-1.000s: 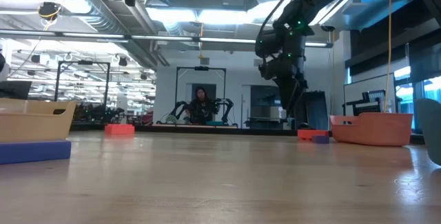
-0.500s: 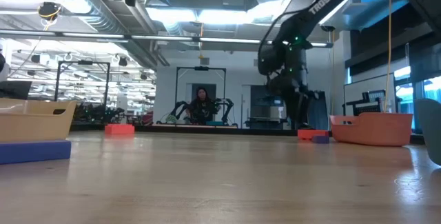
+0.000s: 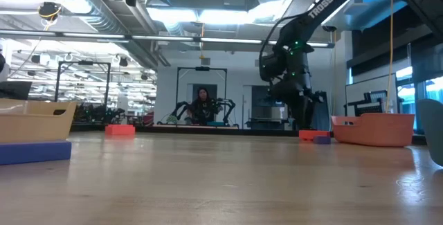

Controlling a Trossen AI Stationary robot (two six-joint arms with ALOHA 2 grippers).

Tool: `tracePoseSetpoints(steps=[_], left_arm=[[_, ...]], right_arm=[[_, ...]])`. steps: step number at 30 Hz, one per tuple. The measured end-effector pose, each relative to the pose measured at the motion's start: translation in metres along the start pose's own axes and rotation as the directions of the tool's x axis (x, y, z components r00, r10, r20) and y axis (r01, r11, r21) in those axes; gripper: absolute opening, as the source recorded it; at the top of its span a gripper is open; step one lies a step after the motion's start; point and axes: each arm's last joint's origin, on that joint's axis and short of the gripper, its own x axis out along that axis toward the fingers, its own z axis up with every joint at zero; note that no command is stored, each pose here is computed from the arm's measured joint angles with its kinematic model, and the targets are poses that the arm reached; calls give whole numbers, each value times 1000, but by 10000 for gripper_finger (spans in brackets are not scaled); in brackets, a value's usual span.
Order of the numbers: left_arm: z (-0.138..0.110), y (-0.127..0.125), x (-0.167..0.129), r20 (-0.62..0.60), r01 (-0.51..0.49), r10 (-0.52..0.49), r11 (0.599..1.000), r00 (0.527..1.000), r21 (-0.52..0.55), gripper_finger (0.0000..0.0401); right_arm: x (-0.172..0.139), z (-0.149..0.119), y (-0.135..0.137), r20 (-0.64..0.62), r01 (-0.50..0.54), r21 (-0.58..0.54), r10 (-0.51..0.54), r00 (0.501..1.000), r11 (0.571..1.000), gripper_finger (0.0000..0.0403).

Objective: Sort & place blocks by color
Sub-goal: Put the top right orange game piece into the blue bin

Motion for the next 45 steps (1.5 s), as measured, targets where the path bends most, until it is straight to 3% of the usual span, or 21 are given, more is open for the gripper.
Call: tracePoseSetpoints(steps=[9,23,32,45], left_arm=[[0,0,0,-1,0,0,1000,1000,0,194],[0,0,0,-1,-1,1,1000,1000,1,194],[0,0,0,-2,0,0,1000,1000,1,194],[0,-1,0,-11,28,-28,999,1000,-15,194]], right_arm=[[0,-2,-5,-16,112,-29,-112,994,993,197],[9,3,-6,-25,110,28,-109,994,994,197],[10,5,-6,-9,104,64,-104,995,993,149],[10,7,-6,9,99,128,-101,995,987,146]])
